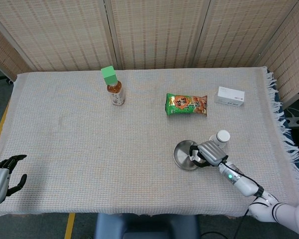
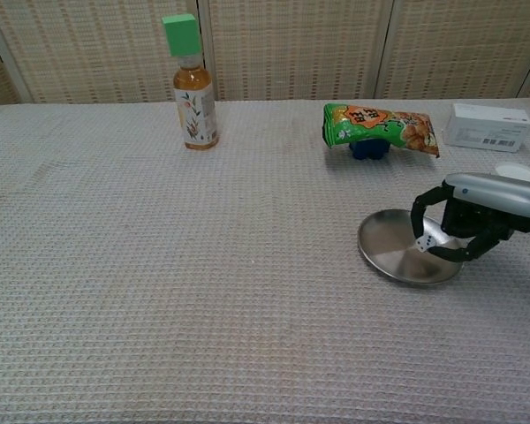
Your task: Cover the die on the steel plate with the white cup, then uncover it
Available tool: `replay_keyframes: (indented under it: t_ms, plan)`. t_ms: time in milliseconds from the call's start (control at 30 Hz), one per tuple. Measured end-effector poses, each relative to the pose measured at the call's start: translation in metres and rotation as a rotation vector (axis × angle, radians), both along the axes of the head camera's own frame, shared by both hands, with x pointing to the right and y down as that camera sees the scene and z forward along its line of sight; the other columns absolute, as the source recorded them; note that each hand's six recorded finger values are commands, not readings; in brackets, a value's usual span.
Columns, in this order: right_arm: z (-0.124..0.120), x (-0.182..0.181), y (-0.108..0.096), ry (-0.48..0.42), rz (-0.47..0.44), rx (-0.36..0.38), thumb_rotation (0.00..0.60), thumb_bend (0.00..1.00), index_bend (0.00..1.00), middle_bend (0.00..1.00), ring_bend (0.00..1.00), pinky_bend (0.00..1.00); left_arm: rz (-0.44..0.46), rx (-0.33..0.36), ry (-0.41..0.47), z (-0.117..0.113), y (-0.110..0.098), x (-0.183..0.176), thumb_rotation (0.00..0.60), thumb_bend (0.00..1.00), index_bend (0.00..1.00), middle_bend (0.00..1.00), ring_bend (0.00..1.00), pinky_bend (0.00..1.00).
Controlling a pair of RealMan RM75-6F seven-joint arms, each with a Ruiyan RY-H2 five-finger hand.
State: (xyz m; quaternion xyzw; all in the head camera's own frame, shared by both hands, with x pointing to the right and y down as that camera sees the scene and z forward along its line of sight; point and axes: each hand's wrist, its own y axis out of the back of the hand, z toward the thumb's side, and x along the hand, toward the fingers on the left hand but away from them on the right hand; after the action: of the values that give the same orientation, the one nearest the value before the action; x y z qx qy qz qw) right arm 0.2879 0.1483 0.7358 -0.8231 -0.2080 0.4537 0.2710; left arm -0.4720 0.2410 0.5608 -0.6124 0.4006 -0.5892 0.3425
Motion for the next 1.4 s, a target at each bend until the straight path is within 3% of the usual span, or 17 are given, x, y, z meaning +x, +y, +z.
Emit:
replay_keyframes:
  t_ms: [300,433,500,600,667,767,833,1000,1300,1400]
  plan:
    - [-0.010,0.002,-0.002,-0.018,-0.004,0.026,0.600,0.12,0.16,0.99,0.84,0.98,0.004,-0.005,-0.001,0.001,0.000,0.001,0.600,0.40,0.24,0.27,0.32,0.40]
    - [-0.019,0.004,-0.005,-0.028,-0.007,0.081,0.600,0.12,0.20,0.99,0.79,0.96,0.004,-0.009,-0.001,0.002,0.000,0.001,0.600,0.40,0.24,0.27,0.32,0.40]
    - [-0.025,0.006,-0.007,-0.017,-0.017,0.138,0.600,0.11,0.22,0.94,0.71,0.93,0.004,-0.009,-0.001,0.002,0.000,0.001,0.600,0.40,0.24,0.27,0.32,0.40]
    - [-0.035,0.009,-0.012,0.019,-0.038,0.251,0.600,0.11,0.25,0.62,0.41,0.70,0.004,-0.010,0.001,0.002,0.001,0.001,0.600,0.40,0.24,0.27,0.32,0.40]
    - [-0.043,0.011,-0.015,0.050,-0.047,0.330,0.600,0.11,0.25,0.45,0.22,0.42,0.005,-0.009,0.002,0.002,0.001,0.002,0.600,0.40,0.24,0.27,0.32,0.40]
    - [-0.056,0.018,-0.024,0.106,-0.027,0.451,0.600,0.10,0.23,0.30,0.07,0.18,0.006,-0.009,0.001,0.002,0.000,0.002,0.600,0.40,0.24,0.27,0.32,0.40]
    - [-0.062,0.024,-0.030,0.133,0.005,0.487,0.600,0.10,0.20,0.24,0.02,0.12,0.006,-0.009,0.001,0.002,0.000,0.002,0.600,0.40,0.24,0.27,0.32,0.40]
    - [-0.058,0.037,-0.041,0.181,0.055,0.431,0.600,0.08,0.14,0.20,0.00,0.11,0.010,-0.014,0.000,0.003,0.001,0.003,0.600,0.40,0.24,0.27,0.32,0.40]
    - [-0.043,0.056,-0.053,0.253,0.113,0.297,0.600,0.07,0.15,0.20,0.00,0.11,0.009,-0.019,-0.002,0.004,0.001,0.003,0.600,0.40,0.24,0.27,0.32,0.40]
    - [-0.039,0.061,-0.057,0.270,0.126,0.275,0.600,0.07,0.17,0.20,0.00,0.17,0.010,-0.018,-0.002,0.004,0.001,0.003,0.600,0.40,0.24,0.27,0.32,0.40]
